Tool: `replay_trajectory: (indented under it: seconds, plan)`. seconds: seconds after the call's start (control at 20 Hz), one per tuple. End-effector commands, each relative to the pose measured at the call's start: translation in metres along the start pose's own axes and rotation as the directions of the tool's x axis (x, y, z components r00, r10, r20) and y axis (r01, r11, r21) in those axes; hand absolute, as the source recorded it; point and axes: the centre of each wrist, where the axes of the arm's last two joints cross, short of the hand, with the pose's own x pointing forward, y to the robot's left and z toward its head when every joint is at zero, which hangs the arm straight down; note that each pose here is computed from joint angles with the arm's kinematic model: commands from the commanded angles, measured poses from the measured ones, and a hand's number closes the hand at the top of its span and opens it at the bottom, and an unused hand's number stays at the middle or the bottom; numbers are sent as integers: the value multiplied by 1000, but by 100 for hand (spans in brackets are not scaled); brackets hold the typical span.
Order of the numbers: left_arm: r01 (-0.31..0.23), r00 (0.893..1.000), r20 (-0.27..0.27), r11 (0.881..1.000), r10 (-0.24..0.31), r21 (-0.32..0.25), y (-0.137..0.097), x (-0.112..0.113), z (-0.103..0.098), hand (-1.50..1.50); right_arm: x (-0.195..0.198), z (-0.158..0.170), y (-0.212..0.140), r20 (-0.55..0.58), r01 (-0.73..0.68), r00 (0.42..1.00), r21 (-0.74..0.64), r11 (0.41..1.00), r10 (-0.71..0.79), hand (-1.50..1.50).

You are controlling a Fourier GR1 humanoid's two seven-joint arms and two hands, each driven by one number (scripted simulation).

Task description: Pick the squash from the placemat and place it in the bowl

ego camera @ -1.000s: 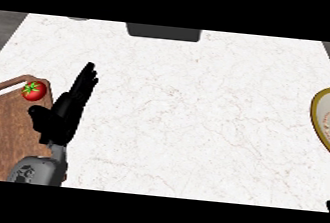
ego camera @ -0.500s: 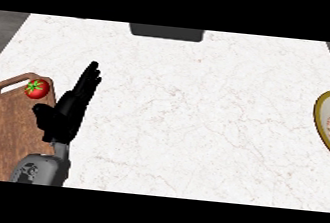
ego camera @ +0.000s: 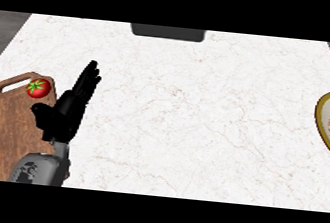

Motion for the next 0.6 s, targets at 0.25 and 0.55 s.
replay_trajectory:
  seconds: [0.25,0.55]
  plan:
    - [0,1000,2,1000,0,-7,9,0,8,0,-87,-6,57,-74,-54,996,65,996,59,150]
    - [-4,1000,1,1000,4,-16,12,6,-1,0,-113,-14,60,-166,150,980,241,959,-112,-150]
